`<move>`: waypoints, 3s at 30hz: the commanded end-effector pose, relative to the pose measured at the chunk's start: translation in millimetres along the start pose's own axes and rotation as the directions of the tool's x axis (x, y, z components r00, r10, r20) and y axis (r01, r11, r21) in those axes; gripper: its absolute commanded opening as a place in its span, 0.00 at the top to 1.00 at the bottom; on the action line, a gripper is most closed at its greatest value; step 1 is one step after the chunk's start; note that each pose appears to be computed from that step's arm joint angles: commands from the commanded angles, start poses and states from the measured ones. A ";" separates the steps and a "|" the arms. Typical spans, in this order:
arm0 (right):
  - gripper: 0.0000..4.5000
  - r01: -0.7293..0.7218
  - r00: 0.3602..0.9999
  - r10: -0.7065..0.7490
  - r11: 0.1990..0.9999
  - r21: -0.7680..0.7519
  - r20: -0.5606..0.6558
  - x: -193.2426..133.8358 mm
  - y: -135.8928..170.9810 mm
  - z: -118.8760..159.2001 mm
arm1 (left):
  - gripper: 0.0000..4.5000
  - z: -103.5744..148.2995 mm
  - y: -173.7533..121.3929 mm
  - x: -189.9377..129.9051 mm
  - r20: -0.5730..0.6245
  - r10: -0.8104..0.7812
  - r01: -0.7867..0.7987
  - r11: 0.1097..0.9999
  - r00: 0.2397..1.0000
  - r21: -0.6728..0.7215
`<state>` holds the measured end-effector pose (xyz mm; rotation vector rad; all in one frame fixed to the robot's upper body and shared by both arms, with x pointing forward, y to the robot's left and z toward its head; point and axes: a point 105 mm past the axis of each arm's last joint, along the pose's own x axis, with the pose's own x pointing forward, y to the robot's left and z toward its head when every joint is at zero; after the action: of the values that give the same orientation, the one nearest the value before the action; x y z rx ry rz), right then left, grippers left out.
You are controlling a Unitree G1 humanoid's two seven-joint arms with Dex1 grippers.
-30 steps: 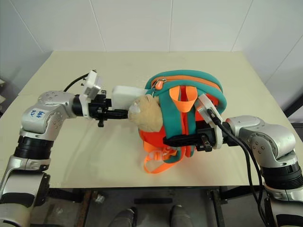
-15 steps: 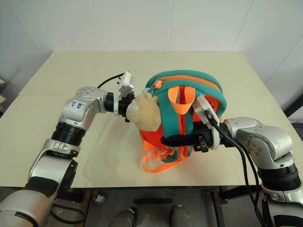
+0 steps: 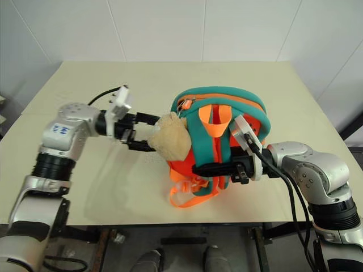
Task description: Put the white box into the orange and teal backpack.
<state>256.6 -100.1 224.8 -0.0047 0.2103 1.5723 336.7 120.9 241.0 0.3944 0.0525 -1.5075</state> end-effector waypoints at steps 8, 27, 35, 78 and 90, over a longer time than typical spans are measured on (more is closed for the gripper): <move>1.00 -0.021 1.000 0.021 0.999 -0.035 0.000 0.8 -1.1 0.8 | 0.00 37.7 -40.9 -1.2 0.131 -0.091 0.072 0.987 0.987 0.141; 1.00 -0.032 0.999 0.032 0.999 -0.026 0.011 6.0 -1.5 -4.0 | 0.13 51.7 -40.6 31.4 0.305 0.006 -0.047 0.991 0.952 0.126; 1.00 -0.019 1.000 0.019 0.999 -0.027 0.017 5.4 -1.6 -3.9 | 0.63 55.2 -35.8 17.3 0.294 0.034 -0.080 0.986 0.955 0.146; 0.79 0.163 0.987 -0.163 0.986 0.016 0.010 -7.8 -8.7 -24.1 | 0.64 -108.6 -3.4 -4.8 -0.062 0.248 -0.253 0.963 0.967 -0.097; 0.00 0.401 0.904 -0.417 0.903 -0.155 -0.088 -75.4 -7.4 -29.3 | 0.00 -91.2 -38.2 -46.7 -0.109 0.249 -0.260 0.961 0.962 -0.093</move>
<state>262.3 -166.1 195.4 -0.1736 0.2201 1.1978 318.1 188.5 141.5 0.3409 0.2095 -1.2322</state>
